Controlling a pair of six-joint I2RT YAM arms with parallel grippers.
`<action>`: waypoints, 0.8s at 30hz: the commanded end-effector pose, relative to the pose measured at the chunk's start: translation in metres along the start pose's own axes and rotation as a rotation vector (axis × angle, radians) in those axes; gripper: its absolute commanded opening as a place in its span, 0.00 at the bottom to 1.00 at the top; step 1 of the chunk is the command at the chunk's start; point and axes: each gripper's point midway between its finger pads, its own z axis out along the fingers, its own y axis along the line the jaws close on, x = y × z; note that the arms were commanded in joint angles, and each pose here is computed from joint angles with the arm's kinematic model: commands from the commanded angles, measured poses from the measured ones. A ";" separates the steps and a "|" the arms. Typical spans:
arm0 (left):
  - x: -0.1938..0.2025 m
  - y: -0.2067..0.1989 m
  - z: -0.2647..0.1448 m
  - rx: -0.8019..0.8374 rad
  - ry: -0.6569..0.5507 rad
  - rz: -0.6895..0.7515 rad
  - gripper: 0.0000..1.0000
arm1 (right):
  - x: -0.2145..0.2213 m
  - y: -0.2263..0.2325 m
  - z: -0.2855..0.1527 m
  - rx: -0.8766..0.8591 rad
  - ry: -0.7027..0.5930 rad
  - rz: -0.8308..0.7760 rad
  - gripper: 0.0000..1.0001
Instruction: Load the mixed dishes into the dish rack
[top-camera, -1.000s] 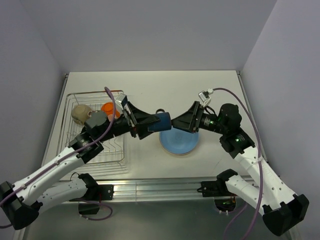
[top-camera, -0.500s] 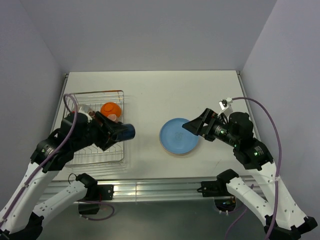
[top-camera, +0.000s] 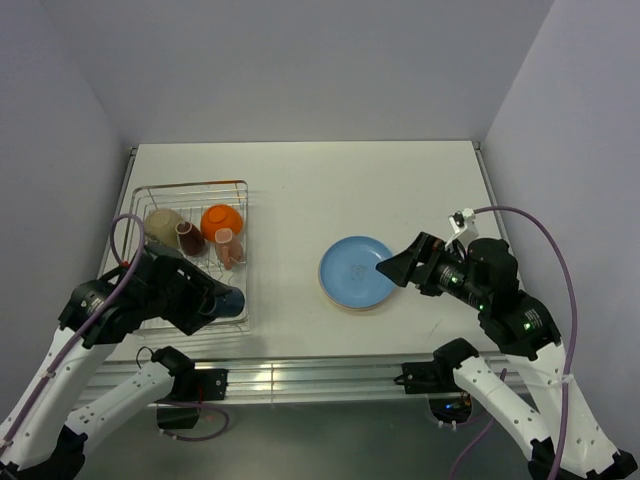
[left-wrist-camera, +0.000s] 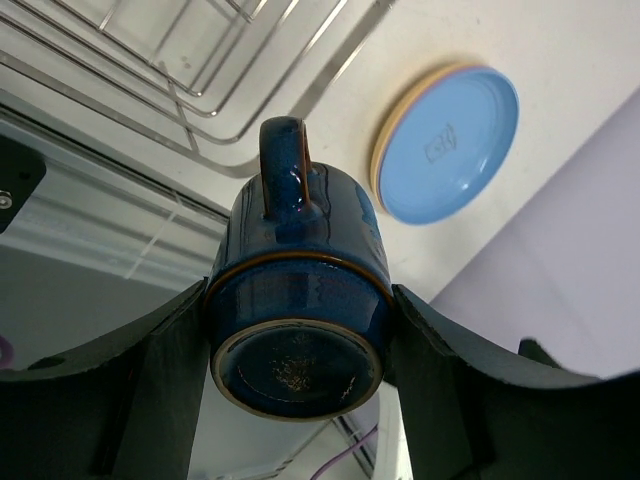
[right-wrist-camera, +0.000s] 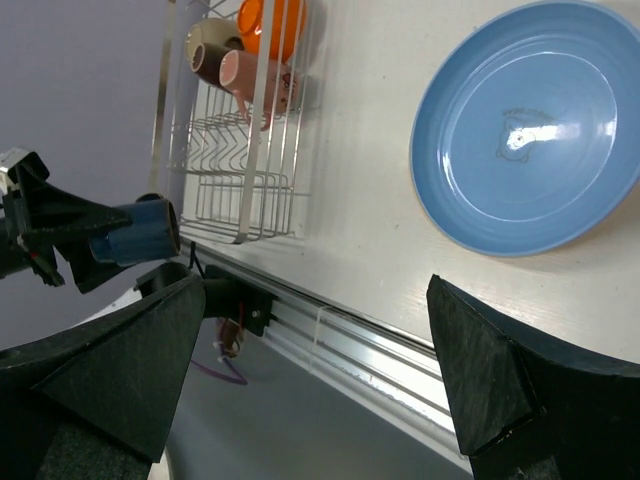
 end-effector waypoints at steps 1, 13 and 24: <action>-0.011 -0.004 0.005 -0.036 -0.058 -0.066 0.00 | -0.007 0.007 -0.016 -0.018 -0.046 -0.046 1.00; -0.081 -0.049 0.007 0.028 -0.342 -0.199 0.00 | -0.003 -0.008 -0.020 0.029 -0.047 -0.111 1.00; -0.221 -0.038 -0.013 -0.083 -0.565 -0.167 0.00 | 0.012 -0.037 -0.011 0.110 0.003 -0.171 1.00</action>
